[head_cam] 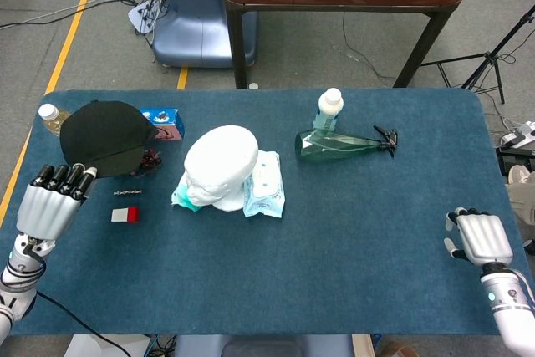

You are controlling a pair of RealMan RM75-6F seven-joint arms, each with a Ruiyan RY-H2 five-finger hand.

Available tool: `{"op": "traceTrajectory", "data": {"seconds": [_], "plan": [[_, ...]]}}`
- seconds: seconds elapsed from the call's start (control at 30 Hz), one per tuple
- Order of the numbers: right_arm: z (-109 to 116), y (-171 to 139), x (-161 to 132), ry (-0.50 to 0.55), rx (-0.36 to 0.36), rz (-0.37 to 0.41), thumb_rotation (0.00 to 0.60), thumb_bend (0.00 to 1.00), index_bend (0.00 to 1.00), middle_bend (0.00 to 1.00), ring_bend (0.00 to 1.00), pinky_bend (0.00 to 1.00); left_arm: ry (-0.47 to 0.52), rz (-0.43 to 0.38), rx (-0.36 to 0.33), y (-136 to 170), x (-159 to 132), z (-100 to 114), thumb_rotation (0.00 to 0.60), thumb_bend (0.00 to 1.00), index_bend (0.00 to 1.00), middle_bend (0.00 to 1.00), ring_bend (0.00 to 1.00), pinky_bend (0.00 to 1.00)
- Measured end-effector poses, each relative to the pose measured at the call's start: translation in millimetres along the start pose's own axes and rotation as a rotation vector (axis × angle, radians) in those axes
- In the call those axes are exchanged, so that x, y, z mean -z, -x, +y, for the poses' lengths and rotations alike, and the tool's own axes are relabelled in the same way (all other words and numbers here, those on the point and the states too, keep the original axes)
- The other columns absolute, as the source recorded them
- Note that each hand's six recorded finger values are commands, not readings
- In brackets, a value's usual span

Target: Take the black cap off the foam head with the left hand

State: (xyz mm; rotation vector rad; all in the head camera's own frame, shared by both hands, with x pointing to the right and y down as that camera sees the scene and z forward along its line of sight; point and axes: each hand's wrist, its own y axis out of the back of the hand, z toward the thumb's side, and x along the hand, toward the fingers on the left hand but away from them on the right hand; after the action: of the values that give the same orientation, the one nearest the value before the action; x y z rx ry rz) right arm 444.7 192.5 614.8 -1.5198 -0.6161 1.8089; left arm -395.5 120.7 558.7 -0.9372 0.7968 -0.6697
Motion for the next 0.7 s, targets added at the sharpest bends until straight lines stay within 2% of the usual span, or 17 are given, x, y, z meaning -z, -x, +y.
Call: {"op": "traceTrajectory", "data": {"seconds": [0.23,0.43,0.5,0.6,0.7], "plan": [[1.7,0.2,1.4,0.008,0.003,-0.004,0.6,0.33,0.49,0.39,0.34,0.4,0.047,-0.057,0.137,39.1,-28.0,-16.0,0.6,0.6,0.64,0.73,0.71,0.79],[1.5,-0.2,1.0,0.007,0.003,-0.001,0.6,0.33,0.49,0.39,0.34,0.4,0.034,-0.099,0.227,64.1,-47.0,-20.7,0.6,0.6,0.62,0.72,0.71,0.79],[1.0,-0.2,0.4,0.005,0.002,0.0,0.6,0.33,0.49,0.39,0.34,0.4,0.039,-0.098,0.256,69.4,-50.9,-21.8,0.6,0.6,0.55,0.69,0.68,0.79],[0.3,0.1,0.1,0.001,0.0,0.0,0.6,0.33,0.49,0.39,0.34,0.4,0.046,-0.084,0.313,76.7,-56.4,-23.6,0.6,0.58,0.37,0.65,0.66,0.79],[0.3,0.3,0.1,0.001,0.0,-0.001,0.6,0.33,0.49,0.39,0.34,0.4,0.043,-0.059,0.381,81.9,-62.1,-23.3,0.6,0.42,0.21,0.62,0.64,0.78]]}}
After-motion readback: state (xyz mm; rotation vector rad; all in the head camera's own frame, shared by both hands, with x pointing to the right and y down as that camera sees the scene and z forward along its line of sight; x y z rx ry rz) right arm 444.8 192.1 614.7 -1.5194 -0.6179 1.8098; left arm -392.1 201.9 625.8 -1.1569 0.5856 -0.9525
